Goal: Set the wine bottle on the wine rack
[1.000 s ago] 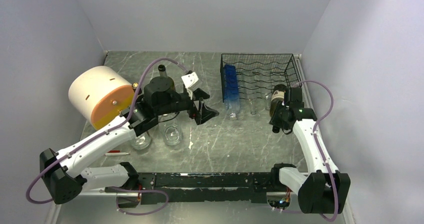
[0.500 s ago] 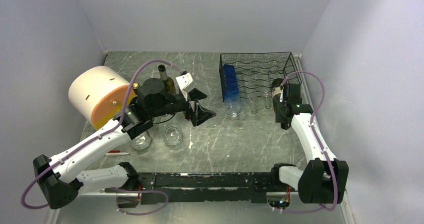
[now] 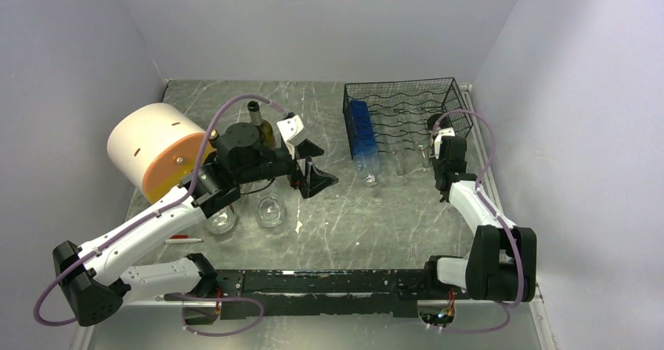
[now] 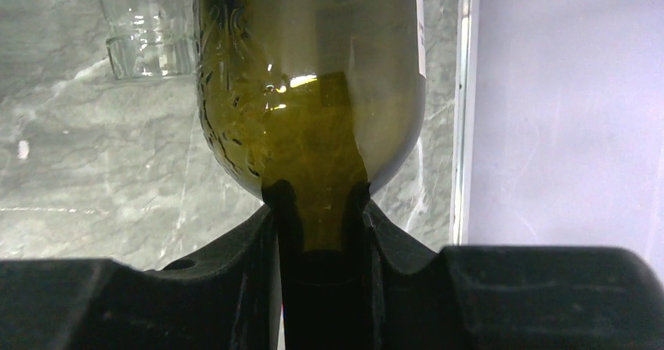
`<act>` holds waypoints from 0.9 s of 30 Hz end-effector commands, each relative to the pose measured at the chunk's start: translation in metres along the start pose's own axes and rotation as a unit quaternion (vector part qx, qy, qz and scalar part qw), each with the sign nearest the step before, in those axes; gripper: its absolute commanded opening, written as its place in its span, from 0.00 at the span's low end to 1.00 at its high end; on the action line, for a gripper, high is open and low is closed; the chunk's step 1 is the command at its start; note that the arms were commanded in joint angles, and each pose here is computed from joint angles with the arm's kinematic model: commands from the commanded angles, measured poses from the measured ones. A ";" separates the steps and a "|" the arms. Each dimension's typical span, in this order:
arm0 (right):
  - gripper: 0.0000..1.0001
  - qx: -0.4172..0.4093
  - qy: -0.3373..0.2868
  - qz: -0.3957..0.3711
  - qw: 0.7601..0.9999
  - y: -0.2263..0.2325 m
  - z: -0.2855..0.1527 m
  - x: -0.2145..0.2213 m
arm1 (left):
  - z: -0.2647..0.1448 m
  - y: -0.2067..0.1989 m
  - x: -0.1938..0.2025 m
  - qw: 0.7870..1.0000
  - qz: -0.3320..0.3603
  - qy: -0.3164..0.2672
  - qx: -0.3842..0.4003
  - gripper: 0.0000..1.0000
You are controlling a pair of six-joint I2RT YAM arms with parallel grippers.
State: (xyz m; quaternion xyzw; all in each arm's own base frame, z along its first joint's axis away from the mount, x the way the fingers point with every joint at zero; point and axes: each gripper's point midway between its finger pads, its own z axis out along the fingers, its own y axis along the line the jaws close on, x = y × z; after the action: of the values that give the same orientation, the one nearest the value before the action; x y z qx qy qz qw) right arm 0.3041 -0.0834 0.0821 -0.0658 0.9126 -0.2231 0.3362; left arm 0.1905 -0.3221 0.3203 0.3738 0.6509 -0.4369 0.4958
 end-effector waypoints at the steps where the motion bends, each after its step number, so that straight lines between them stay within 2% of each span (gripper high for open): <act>1: 0.00 0.093 -0.186 0.076 0.975 -0.055 -0.005 -0.090 | 0.002 -0.001 0.003 1.000 0.002 0.004 0.003 0.93; 6: 0.00 0.072 -0.241 0.111 0.961 -0.059 0.003 -0.102 | 0.004 0.002 0.003 1.000 0.003 0.004 -0.001 0.93; 13: 0.00 0.021 -0.261 0.101 0.960 -0.048 0.024 -0.114 | 0.006 0.007 0.004 1.000 0.003 0.009 -0.013 0.93; 20: 0.00 0.001 -0.254 0.099 0.962 -0.042 0.046 -0.122 | 0.009 0.011 0.006 1.000 0.004 0.021 -0.020 0.93; 27: 0.11 0.001 -0.214 0.078 0.974 -0.042 0.069 -0.116 | 0.014 0.014 0.009 0.999 0.002 0.031 -0.022 0.93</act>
State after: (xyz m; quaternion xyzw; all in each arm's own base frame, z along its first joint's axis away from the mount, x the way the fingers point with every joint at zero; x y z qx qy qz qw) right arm 0.3882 -0.0973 0.0530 -0.0504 0.8868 -0.1409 0.4373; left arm 0.2024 -0.3275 0.2954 0.3759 0.6801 -0.4132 0.4748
